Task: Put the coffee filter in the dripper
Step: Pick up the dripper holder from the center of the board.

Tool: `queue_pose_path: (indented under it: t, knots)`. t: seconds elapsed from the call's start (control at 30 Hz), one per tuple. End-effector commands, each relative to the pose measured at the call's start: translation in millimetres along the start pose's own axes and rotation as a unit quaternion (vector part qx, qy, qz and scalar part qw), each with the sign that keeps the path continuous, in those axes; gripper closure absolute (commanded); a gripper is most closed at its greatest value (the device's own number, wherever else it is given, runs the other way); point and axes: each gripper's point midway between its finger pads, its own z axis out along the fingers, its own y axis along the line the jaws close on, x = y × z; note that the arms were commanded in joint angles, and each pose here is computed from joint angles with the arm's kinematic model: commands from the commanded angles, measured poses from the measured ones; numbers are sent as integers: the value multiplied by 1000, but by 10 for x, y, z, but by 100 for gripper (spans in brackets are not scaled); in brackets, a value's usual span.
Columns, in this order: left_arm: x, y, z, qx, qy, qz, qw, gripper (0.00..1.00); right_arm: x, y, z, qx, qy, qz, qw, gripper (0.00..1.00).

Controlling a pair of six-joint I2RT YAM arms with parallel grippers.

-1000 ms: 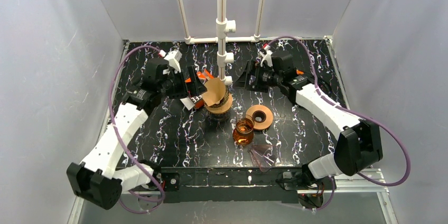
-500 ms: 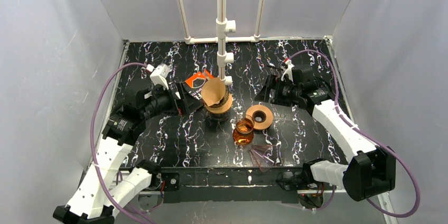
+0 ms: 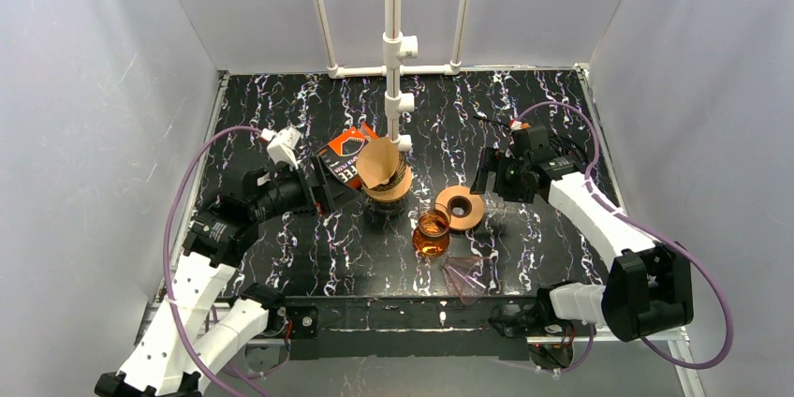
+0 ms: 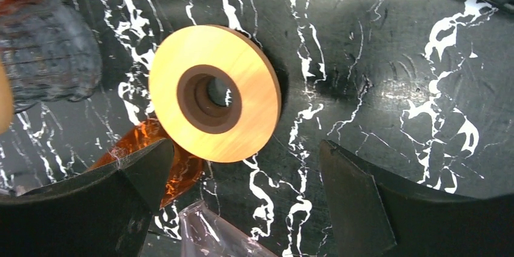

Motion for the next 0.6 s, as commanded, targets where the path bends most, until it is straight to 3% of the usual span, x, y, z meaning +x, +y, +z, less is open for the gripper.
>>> queue_pose_path:
  t: [0.0, 0.13, 0.57]
  knots:
    - [51, 109, 38, -22, 8, -22, 999, 2, 88, -149, 125, 29, 24, -10, 999, 2]
    - [126, 201, 99, -39, 31, -33, 998, 2, 198, -149, 233, 21, 62, -17, 998, 1]
    - [251, 340, 166, -58, 59, -38, 996, 2, 305, -135, 573, 89, 101, -88, 987, 4]
